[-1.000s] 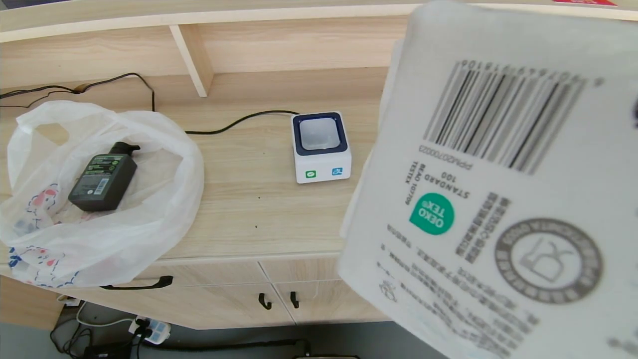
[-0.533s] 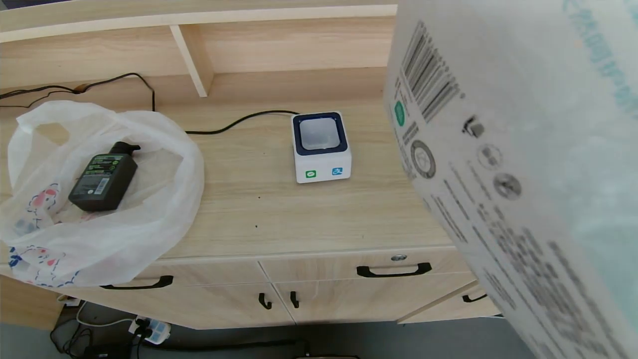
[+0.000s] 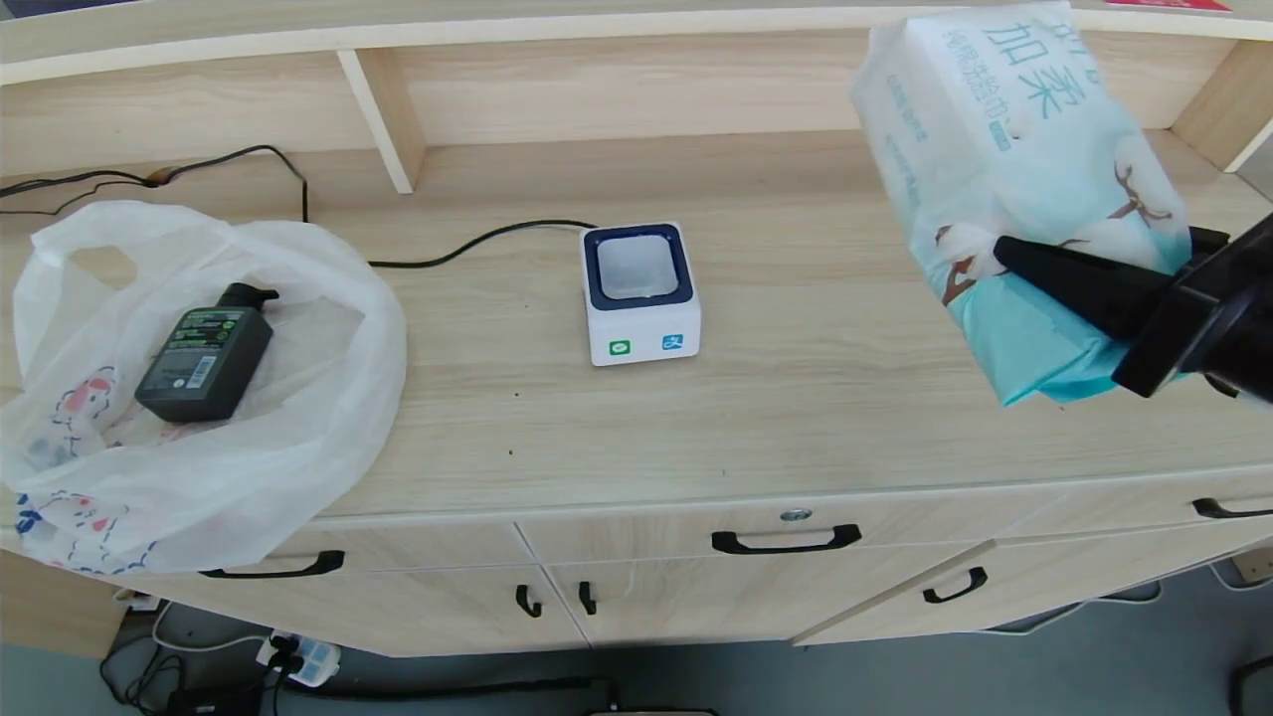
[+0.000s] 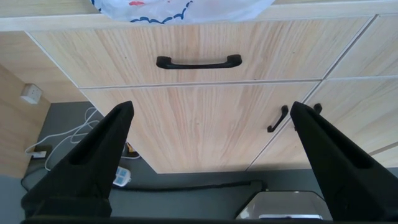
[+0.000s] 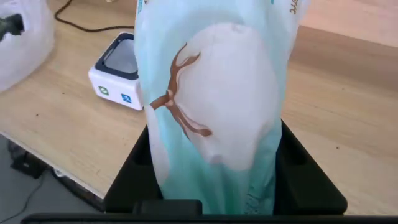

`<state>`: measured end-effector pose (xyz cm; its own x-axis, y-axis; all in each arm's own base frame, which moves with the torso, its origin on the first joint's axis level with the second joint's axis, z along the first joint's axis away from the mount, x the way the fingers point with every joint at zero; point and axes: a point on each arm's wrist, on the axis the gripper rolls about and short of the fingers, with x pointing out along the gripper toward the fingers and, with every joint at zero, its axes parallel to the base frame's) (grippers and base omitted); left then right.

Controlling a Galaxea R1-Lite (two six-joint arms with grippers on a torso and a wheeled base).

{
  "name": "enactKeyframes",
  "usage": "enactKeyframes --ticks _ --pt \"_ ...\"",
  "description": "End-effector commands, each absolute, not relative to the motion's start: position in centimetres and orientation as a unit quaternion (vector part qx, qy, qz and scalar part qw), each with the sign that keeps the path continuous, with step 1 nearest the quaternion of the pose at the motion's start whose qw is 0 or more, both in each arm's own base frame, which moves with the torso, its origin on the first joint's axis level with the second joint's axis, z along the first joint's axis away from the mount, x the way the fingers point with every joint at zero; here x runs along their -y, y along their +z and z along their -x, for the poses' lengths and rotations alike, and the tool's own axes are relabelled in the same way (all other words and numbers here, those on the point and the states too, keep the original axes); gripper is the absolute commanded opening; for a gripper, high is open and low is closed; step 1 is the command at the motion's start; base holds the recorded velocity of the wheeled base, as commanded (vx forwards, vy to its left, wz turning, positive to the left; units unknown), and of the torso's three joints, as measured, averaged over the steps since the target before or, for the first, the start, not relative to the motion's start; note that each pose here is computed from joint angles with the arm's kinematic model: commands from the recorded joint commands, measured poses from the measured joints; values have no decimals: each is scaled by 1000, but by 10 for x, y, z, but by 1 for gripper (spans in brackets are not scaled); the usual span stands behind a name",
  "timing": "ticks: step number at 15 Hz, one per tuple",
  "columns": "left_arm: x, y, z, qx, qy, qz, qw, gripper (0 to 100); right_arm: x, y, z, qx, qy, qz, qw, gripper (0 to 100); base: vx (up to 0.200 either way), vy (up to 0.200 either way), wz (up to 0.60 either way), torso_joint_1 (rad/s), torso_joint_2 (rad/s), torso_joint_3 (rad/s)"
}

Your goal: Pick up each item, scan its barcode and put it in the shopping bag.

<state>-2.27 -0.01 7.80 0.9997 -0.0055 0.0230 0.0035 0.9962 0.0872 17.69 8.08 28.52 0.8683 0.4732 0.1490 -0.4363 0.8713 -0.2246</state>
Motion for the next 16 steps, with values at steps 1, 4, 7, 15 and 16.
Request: enactKeyframes --ticks 1,4,7,15,16 --pt "0 78 23 12 -2 -44 999 100 -99 284 -179 99 256 116 955 0 0 200 0 -2 7 2" --pt "0 78 23 12 -2 -41 999 100 -106 273 -173 83 261 115 955 0 0 200 0 2 2 2" --pt "0 78 23 12 -2 -29 1000 100 -106 274 -179 69 230 88 967 0 0 200 0 10 9 -1" --pt "0 78 23 10 -2 -22 1000 100 -108 254 -182 37 231 111 966 0 0 200 0 2 3 2" --pt "0 78 23 10 -2 -22 1000 100 -107 246 -182 24 229 114 966 0 0 200 0 2 7 2"
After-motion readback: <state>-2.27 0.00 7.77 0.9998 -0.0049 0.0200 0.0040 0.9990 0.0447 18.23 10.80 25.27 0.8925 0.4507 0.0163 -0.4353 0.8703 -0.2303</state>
